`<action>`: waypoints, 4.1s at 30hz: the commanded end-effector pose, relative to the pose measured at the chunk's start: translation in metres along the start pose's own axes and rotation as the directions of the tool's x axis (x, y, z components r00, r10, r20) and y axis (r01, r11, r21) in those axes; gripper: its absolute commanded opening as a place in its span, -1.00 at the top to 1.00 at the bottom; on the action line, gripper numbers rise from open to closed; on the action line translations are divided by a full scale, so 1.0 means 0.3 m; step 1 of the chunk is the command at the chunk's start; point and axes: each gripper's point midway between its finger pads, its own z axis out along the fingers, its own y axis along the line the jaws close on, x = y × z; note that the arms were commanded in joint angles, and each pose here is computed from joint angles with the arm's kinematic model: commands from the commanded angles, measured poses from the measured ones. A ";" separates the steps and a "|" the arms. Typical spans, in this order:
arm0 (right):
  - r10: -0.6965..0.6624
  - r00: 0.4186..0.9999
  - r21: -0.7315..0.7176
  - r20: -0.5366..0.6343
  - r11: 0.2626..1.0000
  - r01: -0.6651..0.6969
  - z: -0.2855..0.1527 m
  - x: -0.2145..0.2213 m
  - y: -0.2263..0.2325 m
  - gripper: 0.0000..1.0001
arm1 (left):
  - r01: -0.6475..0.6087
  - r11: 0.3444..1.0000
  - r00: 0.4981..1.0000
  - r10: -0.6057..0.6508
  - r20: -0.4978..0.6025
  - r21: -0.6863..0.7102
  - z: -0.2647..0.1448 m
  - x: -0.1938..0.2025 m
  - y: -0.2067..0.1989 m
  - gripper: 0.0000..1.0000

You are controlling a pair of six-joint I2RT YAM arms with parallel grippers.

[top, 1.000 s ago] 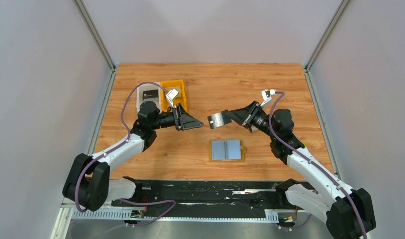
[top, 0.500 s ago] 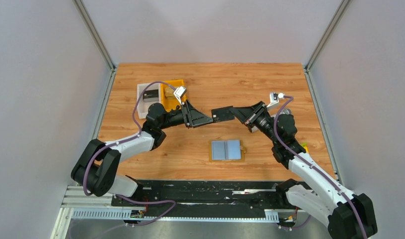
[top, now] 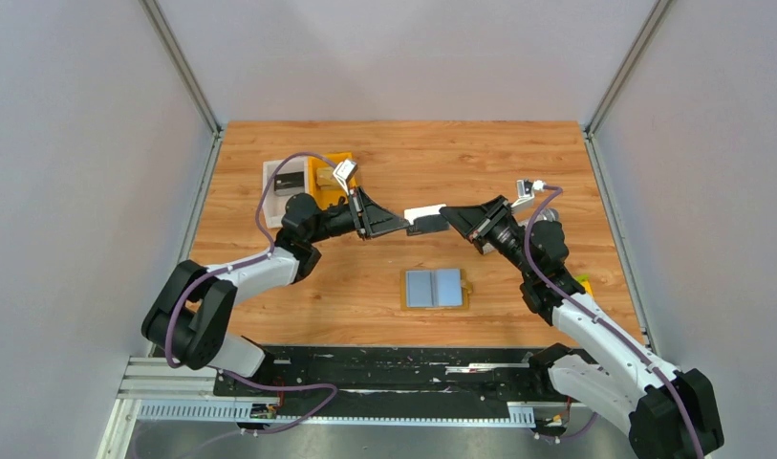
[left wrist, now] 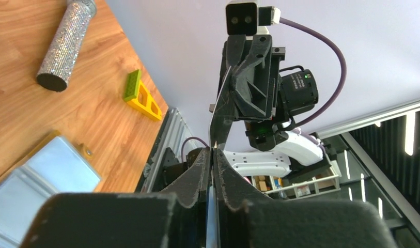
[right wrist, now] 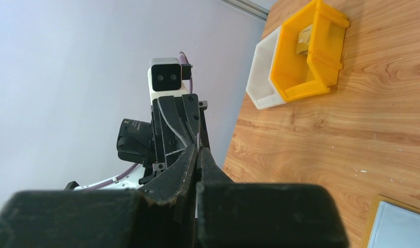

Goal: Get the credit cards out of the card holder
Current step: Place the credit card in the storage box.

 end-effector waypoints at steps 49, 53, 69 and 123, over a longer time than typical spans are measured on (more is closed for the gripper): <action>-0.391 0.912 -0.028 -0.128 0.920 0.391 -0.134 0.067 0.016 -1.00 | -0.006 0.569 0.973 0.192 0.127 -0.822 -0.977 -0.806 0.467 1.00; -0.386 0.912 -0.006 -0.139 0.921 0.389 -0.117 0.065 -0.006 -1.00 | 0.019 0.578 0.974 0.174 0.145 -0.816 -0.979 -0.846 0.513 1.00; -0.381 0.912 0.033 -0.154 0.920 0.390 -0.061 0.045 -0.031 -1.00 | 0.027 0.594 0.987 0.113 0.117 -0.804 -0.967 -0.925 0.652 1.00; -0.330 0.924 0.114 -0.193 0.928 0.355 0.009 0.040 -0.121 -1.00 | -0.004 0.600 0.991 0.107 0.075 -0.800 -0.853 -0.989 0.797 0.20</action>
